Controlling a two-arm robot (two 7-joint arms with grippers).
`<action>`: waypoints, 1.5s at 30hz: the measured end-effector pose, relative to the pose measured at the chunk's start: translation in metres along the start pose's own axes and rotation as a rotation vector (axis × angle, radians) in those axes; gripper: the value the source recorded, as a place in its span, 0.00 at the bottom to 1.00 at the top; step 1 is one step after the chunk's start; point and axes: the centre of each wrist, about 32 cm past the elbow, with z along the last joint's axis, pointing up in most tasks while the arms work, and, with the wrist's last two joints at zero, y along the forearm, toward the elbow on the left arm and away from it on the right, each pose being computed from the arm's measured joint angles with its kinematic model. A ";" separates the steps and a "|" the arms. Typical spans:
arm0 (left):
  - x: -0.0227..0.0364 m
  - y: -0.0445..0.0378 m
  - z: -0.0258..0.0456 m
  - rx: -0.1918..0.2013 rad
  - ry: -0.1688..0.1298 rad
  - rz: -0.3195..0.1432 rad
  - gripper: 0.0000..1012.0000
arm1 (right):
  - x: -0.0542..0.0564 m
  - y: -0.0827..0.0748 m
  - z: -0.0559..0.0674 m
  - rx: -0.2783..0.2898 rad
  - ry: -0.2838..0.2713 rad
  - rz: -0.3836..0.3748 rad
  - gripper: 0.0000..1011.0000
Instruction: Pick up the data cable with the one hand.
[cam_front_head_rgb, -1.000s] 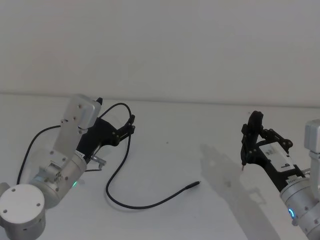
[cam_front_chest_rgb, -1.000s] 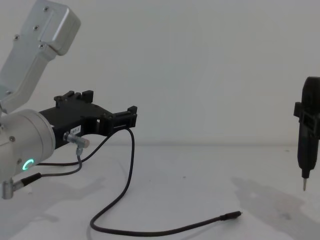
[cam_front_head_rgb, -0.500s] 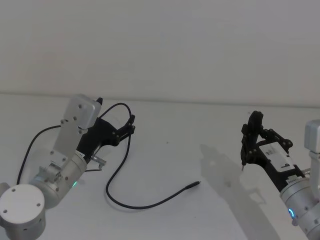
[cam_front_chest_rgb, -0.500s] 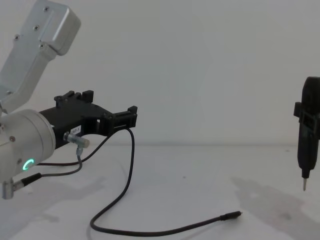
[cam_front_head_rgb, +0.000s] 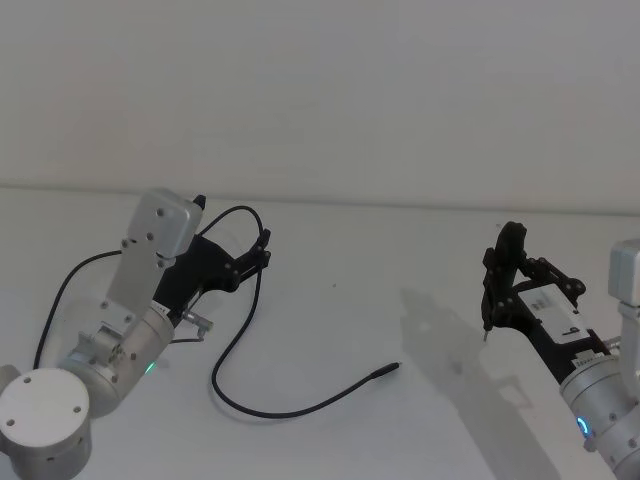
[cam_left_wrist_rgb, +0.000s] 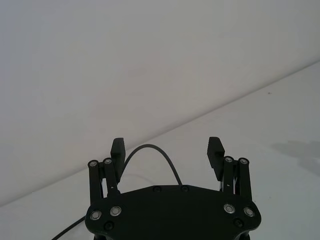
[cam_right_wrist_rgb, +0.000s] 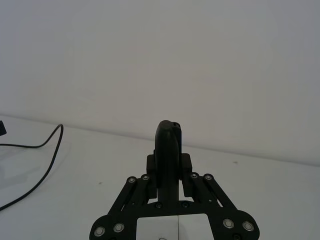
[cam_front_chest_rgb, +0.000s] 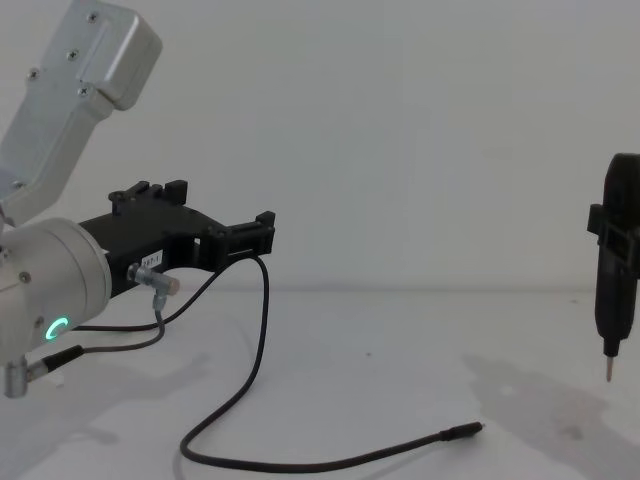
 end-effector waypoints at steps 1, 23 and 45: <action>0.0000 0.0000 0.0000 0.000 0.000 0.000 0.99 | 0.000 0.000 0.000 0.000 0.000 0.000 0.27; 0.0246 0.0141 0.0110 0.020 -0.066 -0.177 0.99 | 0.000 0.000 0.000 0.000 0.000 0.000 0.27; 0.0663 0.0415 0.0574 0.156 -0.181 -0.520 0.99 | 0.000 0.000 0.000 0.000 0.000 0.000 0.27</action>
